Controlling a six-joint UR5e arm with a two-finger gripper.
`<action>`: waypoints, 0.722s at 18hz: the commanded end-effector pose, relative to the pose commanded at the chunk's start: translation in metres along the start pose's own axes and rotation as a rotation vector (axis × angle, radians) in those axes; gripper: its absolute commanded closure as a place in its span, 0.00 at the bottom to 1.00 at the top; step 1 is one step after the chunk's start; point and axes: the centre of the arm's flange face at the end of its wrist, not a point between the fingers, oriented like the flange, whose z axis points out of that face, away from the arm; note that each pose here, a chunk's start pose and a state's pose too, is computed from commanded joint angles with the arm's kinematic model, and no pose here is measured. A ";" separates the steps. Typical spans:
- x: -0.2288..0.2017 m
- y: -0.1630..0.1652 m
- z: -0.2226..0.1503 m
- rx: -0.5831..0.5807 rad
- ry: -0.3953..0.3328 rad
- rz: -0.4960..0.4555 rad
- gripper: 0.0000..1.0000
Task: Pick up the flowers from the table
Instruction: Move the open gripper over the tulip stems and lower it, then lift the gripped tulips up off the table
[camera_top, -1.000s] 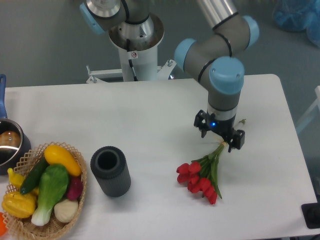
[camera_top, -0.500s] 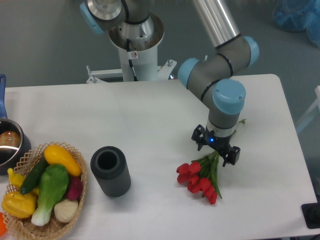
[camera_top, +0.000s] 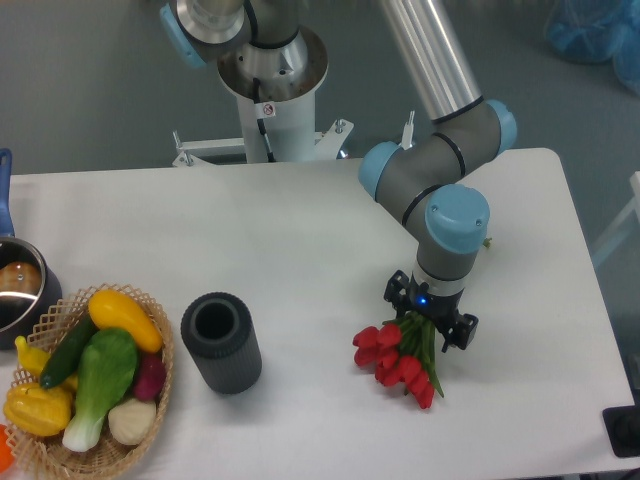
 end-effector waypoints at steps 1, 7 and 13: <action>-0.001 0.002 -0.001 0.000 0.000 0.002 0.97; -0.023 0.015 -0.038 0.007 -0.071 -0.024 1.00; -0.041 0.019 -0.117 0.094 -0.167 -0.050 1.00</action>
